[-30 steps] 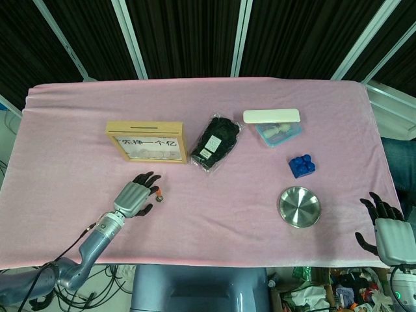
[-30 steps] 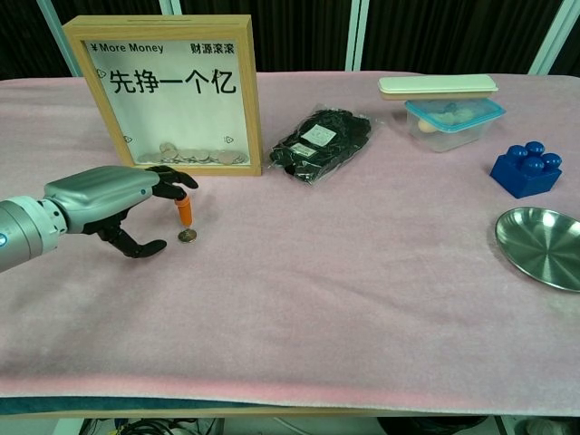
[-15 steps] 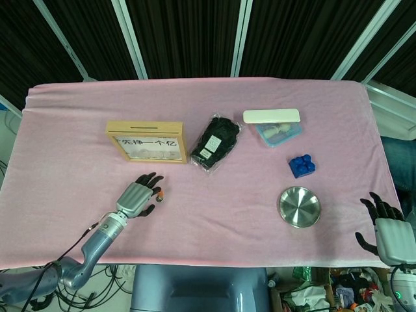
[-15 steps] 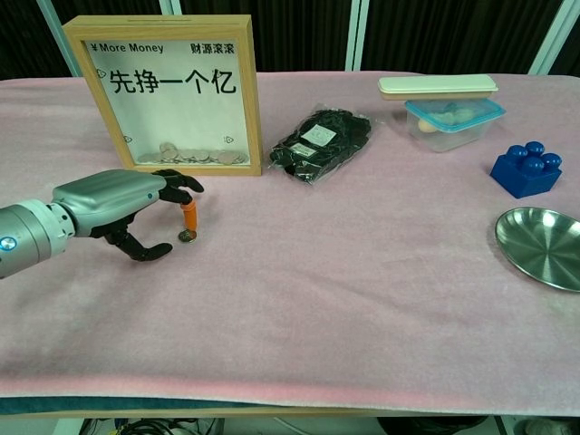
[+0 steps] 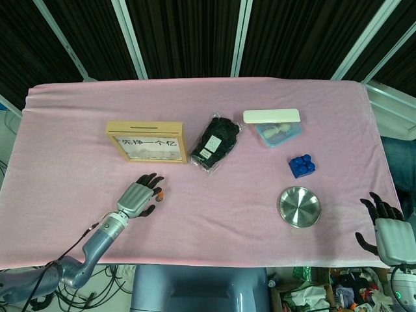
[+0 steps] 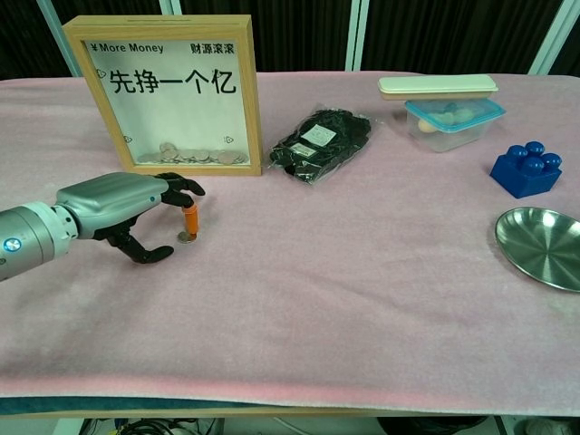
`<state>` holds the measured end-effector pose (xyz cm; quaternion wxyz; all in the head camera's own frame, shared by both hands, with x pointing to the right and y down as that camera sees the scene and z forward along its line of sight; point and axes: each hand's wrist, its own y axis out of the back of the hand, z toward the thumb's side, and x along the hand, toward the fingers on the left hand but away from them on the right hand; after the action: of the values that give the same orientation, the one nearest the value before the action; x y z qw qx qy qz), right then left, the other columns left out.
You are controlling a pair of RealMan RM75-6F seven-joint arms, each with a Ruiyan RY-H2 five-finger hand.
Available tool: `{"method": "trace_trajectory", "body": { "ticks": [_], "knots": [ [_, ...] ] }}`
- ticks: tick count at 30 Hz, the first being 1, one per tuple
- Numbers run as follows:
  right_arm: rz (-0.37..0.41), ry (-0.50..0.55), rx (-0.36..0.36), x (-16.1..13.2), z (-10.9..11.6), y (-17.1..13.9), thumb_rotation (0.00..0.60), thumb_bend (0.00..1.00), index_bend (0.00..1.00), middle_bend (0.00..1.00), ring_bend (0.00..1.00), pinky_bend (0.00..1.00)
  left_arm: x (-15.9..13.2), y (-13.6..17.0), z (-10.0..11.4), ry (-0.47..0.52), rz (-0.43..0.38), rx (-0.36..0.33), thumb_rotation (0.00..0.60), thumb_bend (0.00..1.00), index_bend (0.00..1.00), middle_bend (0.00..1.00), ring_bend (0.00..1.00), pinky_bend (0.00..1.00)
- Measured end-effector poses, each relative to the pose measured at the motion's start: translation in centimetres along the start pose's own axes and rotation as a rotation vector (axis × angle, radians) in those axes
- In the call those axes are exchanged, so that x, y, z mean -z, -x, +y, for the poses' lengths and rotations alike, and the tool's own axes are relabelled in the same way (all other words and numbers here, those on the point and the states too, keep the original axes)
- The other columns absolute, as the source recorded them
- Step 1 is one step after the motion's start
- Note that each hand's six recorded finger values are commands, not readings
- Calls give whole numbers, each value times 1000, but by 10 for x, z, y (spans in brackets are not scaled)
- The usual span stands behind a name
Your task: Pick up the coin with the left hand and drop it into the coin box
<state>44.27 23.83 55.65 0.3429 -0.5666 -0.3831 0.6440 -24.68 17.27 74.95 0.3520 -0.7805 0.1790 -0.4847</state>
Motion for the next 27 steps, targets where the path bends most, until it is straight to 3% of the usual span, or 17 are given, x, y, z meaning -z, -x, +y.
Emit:
{"method": "trace_trajectory", "body": {
  "ticks": [11, 27],
  "knots": [
    [0, 2, 0, 0, 0, 0, 600, 199, 196, 59, 159, 200, 0, 1, -2, 3, -2, 4, 600, 398, 483, 112, 4, 105],
    [1, 1, -1, 0, 0, 0, 600, 199, 196, 59, 159, 200, 4, 3, -4, -16, 17, 17, 600, 398, 500, 114, 4, 105]
  ]
}}
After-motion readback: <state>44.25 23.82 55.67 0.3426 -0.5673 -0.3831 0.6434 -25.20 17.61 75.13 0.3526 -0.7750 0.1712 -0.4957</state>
